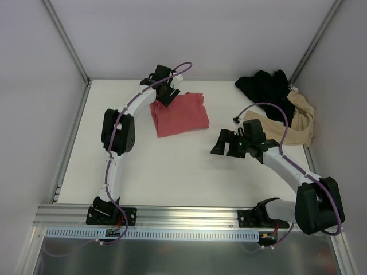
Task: Fold and stack the t-shirts
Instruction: Fold the long partially folded tshirt into a neat square
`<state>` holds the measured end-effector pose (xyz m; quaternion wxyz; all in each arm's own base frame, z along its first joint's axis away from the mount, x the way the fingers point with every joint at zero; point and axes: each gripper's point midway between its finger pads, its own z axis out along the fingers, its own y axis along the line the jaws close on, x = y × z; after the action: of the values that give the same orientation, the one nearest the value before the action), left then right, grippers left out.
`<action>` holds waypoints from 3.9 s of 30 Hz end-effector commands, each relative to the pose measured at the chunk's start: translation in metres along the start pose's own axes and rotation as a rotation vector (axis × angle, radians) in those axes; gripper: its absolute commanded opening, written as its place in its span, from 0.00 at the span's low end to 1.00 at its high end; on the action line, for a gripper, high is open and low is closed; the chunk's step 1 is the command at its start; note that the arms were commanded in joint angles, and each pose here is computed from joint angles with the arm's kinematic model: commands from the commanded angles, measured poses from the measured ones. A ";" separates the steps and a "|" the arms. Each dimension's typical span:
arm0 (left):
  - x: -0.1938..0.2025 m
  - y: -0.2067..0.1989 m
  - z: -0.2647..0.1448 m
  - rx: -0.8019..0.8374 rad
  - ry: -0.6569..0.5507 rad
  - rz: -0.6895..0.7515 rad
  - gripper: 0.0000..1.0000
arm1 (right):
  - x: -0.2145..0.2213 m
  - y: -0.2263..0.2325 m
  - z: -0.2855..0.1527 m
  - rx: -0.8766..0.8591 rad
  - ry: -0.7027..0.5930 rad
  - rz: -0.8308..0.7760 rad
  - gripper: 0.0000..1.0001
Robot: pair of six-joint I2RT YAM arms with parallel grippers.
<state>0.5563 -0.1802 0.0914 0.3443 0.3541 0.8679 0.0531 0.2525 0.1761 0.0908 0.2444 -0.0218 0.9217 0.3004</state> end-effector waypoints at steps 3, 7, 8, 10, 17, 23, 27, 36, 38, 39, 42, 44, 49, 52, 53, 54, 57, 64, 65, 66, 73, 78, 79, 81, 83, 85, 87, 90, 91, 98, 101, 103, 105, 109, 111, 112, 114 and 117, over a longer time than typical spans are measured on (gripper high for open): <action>-0.015 0.018 -0.032 -0.023 -0.044 -0.023 0.67 | -0.009 0.008 0.001 0.001 -0.022 -0.029 0.99; -0.007 0.015 -0.024 0.001 -0.025 -0.026 0.65 | -0.009 0.008 0.001 0.003 -0.023 -0.029 0.99; -0.005 0.014 -0.022 0.006 -0.020 -0.027 0.54 | -0.009 0.008 0.001 0.005 -0.021 -0.029 0.99; -0.002 0.012 -0.019 0.021 -0.017 -0.036 0.32 | -0.009 0.008 0.001 0.005 -0.021 -0.032 0.99; 0.001 0.015 -0.014 0.023 -0.012 -0.062 0.00 | -0.008 0.008 0.002 0.008 -0.015 -0.033 1.00; 0.005 0.029 -0.015 -0.037 0.000 -0.074 0.00 | -0.006 0.008 0.004 0.005 -0.009 -0.034 0.99; 0.000 0.038 -0.025 -0.087 -0.013 -0.091 0.00 | -0.007 0.009 0.006 0.003 -0.009 -0.032 1.00; -0.005 0.046 -0.040 -0.116 -0.024 -0.112 0.00 | -0.004 0.012 0.010 -0.003 -0.001 -0.035 1.00; -0.007 0.044 -0.043 -0.105 -0.032 -0.115 0.00 | -0.004 0.012 0.010 -0.005 0.001 -0.033 1.00; -0.009 0.045 -0.046 -0.106 -0.039 -0.118 0.00 | -0.005 0.013 0.011 -0.007 0.001 -0.031 0.99; -0.015 0.047 -0.055 -0.109 -0.055 -0.121 0.00 | -0.004 0.013 0.013 -0.009 0.006 -0.031 1.00; -0.018 0.049 -0.062 -0.117 -0.061 -0.118 0.00 | -0.004 0.014 0.013 -0.010 0.006 -0.032 0.99; -0.018 0.056 -0.072 -0.145 -0.056 -0.104 0.00 | -0.002 0.018 0.013 -0.017 0.011 -0.038 0.99; -0.015 0.058 -0.073 -0.162 -0.039 -0.097 0.00 | -0.002 0.019 0.012 -0.017 0.008 -0.040 0.99; -0.013 0.058 -0.073 -0.164 -0.032 -0.098 0.00 | -0.001 0.018 0.012 -0.015 0.008 -0.040 1.00; -0.012 0.058 -0.074 -0.163 -0.030 -0.100 0.00 | -0.001 0.018 0.012 -0.015 0.010 -0.041 0.99; -0.008 0.062 -0.069 -0.186 -0.019 -0.100 0.00 | 0.000 0.018 0.013 -0.015 0.014 -0.044 0.99; 0.033 0.068 -0.026 -0.264 0.133 -0.108 0.08 | 0.004 0.014 0.013 -0.003 0.030 -0.052 1.00; 0.035 0.070 -0.022 -0.274 0.138 -0.115 0.12 | 0.005 0.013 0.014 0.000 0.033 -0.055 0.99; 0.037 0.071 -0.018 -0.284 0.138 -0.122 0.19 | 0.005 0.013 0.013 0.001 0.035 -0.056 1.00; 0.058 0.101 -0.001 -0.475 0.179 -0.156 0.99 | 0.009 0.014 0.010 -0.006 0.036 -0.056 1.00; 0.061 0.124 -0.022 -0.648 0.153 -0.253 0.99 | 0.010 0.017 0.004 -0.016 0.025 -0.061 0.99; 0.044 0.133 -0.050 -0.673 0.070 -0.319 0.98 | 0.010 0.016 0.003 -0.015 0.027 -0.061 1.00; 0.029 0.133 -0.080 -0.669 -0.079 -0.404 0.99 | 0.011 0.018 0.001 -0.020 0.023 -0.063 1.00; 0.030 0.128 -0.094 -0.653 -0.128 -0.445 0.99 | 0.013 0.020 0.000 -0.027 0.024 -0.058 0.99; 0.014 0.124 -0.124 -0.616 -0.204 -0.482 0.99 | 0.012 0.022 -0.002 -0.035 0.015 -0.056 0.99; 0.006 0.105 -0.139 -0.533 -0.237 -0.467 0.99 | 0.015 0.024 -0.003 -0.040 0.011 -0.058 0.99; 0.004 0.081 -0.155 -0.480 -0.219 -0.434 0.99 | 0.018 0.025 -0.005 -0.041 0.007 -0.054 0.99; 0.006 0.076 -0.158 -0.474 -0.208 -0.430 0.99 | 0.018 0.026 -0.007 -0.045 -0.002 -0.054 0.99; -0.017 -0.023 -0.161 0.038 -0.280 -0.612 0.99 | 0.023 0.026 -0.015 -0.043 -0.024 -0.047 0.99; 0.001 -0.042 -0.150 0.098 -0.198 -0.756 0.99 | 0.025 0.024 -0.021 -0.026 -0.028 -0.052 0.99; 0.033 -0.047 -0.145 0.081 -0.146 -0.853 0.99 | 0.026 0.024 -0.030 -0.013 -0.034 -0.071 0.99; 0.047 -0.026 -0.152 0.096 -0.203 -1.008 0.99 | 0.024 0.024 -0.038 -0.004 -0.055 -0.089 1.00; 0.096 -0.024 -0.145 0.107 -0.193 -1.120 0.99 | 0.017 0.020 -0.042 0.028 -0.092 -0.097 0.99; 0.104 -0.029 -0.147 0.107 -0.172 -1.114 0.99 | -0.002 0.029 -0.037 0.019 -0.107 -0.114 0.99; 0.106 -0.032 -0.149 0.115 -0.171 -1.117 0.99 | -0.011 0.037 -0.034 -0.004 -0.097 -0.135 1.00; 0.104 -0.039 -0.156 0.153 -0.207 -1.126 0.99 | -0.041 0.056 -0.019 -0.036 -0.067 -0.151 0.99; 0.095 -0.047 -0.171 0.216 -0.269 -1.120 0.99 | -0.069 0.080 0.000 -0.104 -0.029 -0.188 0.99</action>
<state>0.3691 -0.1057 0.1107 0.3444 -0.1389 0.9068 -0.1993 0.2687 0.2065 0.1350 0.2587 -0.0694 0.9193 0.2885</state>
